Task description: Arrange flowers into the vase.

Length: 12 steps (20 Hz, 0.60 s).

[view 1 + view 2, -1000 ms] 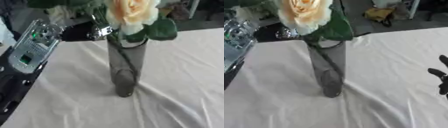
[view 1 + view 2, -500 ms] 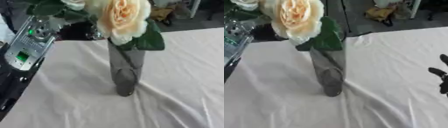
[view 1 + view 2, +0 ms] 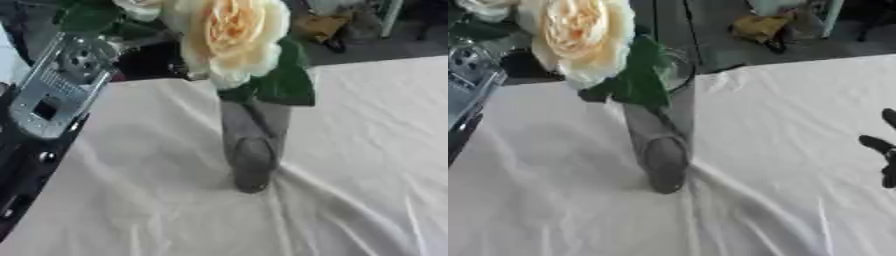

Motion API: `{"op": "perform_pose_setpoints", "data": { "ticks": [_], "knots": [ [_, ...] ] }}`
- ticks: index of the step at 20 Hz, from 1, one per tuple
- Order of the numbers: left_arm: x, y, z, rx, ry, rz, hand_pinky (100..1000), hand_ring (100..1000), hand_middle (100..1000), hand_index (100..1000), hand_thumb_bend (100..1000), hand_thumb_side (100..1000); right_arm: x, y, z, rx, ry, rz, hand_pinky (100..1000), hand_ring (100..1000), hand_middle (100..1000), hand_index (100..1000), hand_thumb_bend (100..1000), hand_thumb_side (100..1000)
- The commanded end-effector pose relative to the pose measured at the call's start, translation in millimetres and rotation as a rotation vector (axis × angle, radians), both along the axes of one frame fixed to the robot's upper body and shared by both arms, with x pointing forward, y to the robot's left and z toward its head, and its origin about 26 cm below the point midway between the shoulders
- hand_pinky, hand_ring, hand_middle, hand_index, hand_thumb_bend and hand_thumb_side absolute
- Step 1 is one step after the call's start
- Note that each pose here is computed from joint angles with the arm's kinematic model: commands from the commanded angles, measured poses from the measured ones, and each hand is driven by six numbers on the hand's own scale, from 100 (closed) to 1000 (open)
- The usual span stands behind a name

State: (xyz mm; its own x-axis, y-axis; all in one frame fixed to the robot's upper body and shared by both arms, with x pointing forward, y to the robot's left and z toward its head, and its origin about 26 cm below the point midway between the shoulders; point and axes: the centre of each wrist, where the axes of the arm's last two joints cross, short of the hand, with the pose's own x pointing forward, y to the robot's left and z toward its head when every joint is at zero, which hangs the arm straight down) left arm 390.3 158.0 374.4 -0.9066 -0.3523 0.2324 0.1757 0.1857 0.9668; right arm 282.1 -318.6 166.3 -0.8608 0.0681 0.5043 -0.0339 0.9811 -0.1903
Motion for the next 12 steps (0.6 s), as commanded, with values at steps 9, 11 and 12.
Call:
{"op": "perform_pose_setpoints", "data": {
  "ticks": [9,11,12],
  "knots": [
    [1.8,2.2,21.4,-0.066,-0.036,0.005,987,963,928,1000,100,1000,-1.4,0.0,9.6,-0.029,-0.024,0.012,817,987,308,497,100,1000],
    [5.0,2.0,25.0,-0.055,-0.049,0.011,978,963,926,1000,100,1000,-1.2,0.3,9.9,-0.031,-0.023,0.014,817,988,308,497,100,1000],
    [6.5,1.9,27.0,-0.048,-0.057,0.016,978,963,925,1000,100,1000,-1.2,0.4,10.1,-0.033,-0.022,0.015,817,987,308,497,100,1000]
  ]
}}
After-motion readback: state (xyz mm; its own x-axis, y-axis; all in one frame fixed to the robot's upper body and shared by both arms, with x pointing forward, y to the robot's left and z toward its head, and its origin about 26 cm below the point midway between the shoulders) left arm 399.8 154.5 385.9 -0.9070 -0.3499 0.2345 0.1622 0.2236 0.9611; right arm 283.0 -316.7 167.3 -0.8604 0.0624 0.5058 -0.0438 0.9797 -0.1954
